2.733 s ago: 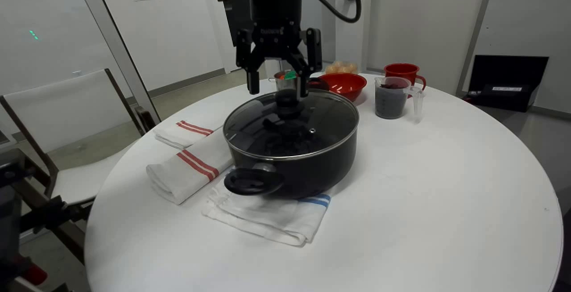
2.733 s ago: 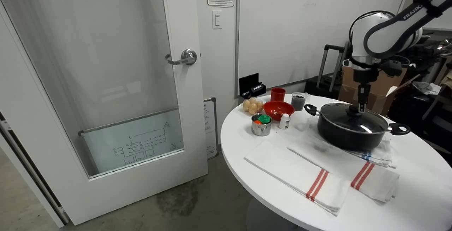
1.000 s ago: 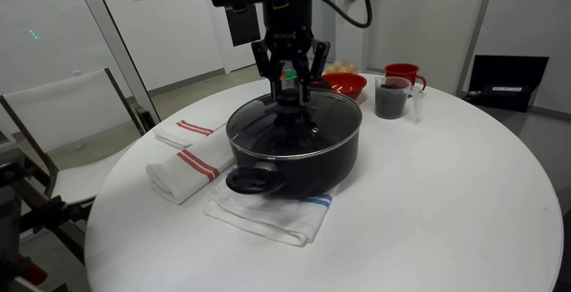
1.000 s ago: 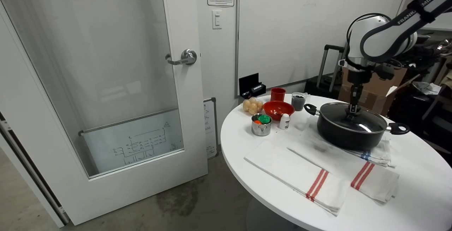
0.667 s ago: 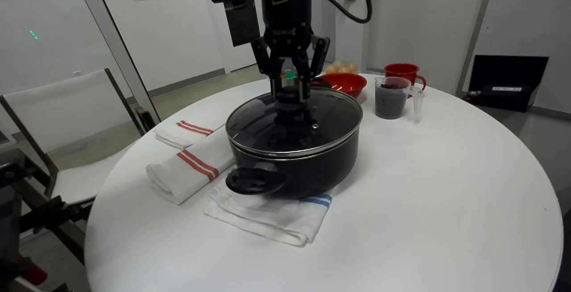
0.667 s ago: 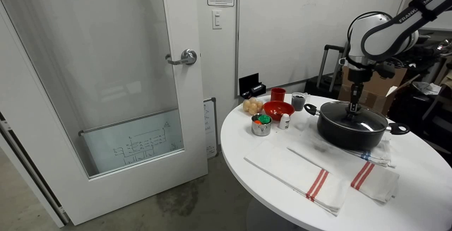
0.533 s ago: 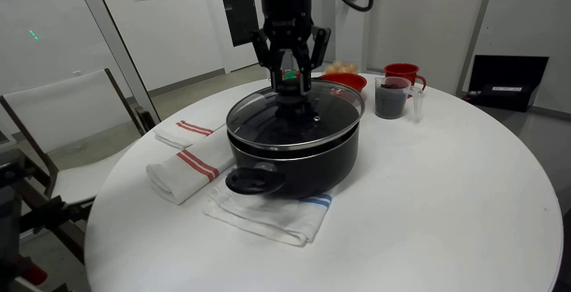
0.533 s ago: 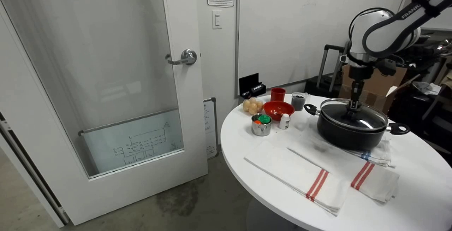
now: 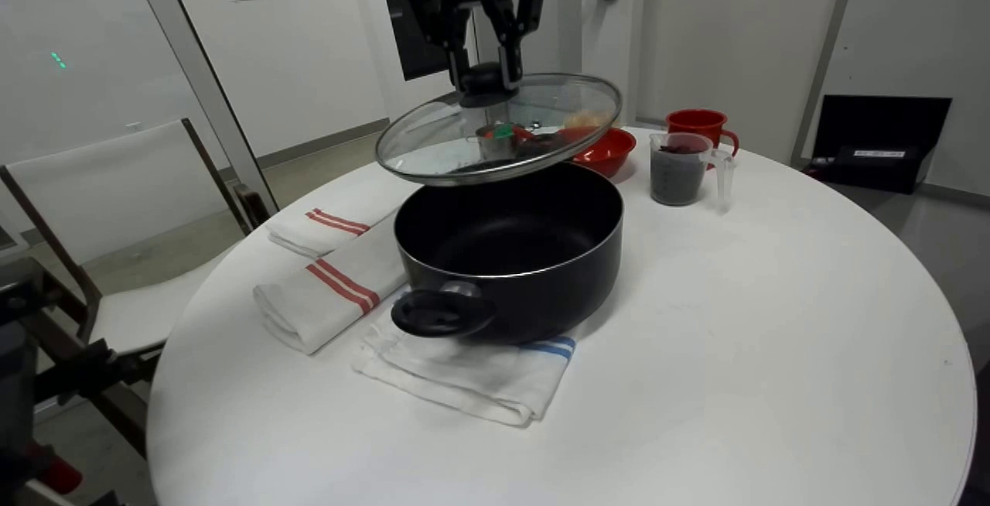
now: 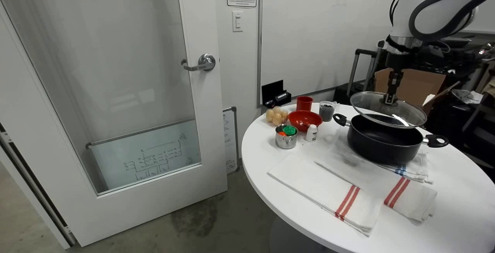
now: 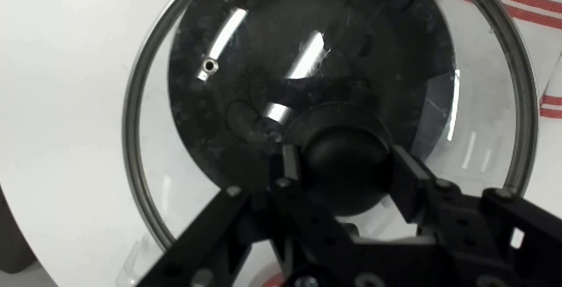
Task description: Remove the glass lid from the black pot.
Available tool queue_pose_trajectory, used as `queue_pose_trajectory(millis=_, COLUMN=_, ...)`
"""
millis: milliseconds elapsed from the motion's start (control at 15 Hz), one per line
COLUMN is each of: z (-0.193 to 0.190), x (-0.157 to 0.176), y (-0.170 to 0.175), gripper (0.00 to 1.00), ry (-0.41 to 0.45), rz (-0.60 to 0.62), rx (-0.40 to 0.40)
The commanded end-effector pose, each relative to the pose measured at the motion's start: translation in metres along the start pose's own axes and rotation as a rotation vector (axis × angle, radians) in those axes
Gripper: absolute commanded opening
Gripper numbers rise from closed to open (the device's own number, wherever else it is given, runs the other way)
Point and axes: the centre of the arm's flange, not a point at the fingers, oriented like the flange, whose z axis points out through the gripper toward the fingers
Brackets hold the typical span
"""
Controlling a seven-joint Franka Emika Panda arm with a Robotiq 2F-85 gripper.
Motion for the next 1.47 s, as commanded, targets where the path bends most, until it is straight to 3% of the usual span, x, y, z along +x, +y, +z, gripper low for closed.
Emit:
queue_pose_trajectory(millis=0, z=-0.026, x=0.01, y=-0.028, gripper=0.26, ry=0.006, rz=-0.077, rx=-0.016)
queue_pose_trajectory(millis=733, z=-0.022, x=0.09, y=-0.179, gripper=0.26, ry=-0.079, rz=-0.43, rx=0.01)
queue_pose_trajectory(millis=1067, z=0.008, x=0.11, y=-0.253, gripper=0.26, ry=-0.122, rz=-0.614, rx=0.013)
queue_pose_trajectory(millis=1400, z=0.052, x=0.112, y=-0.286, gripper=0.26, ry=-0.131, rz=-0.744, rx=0.013)
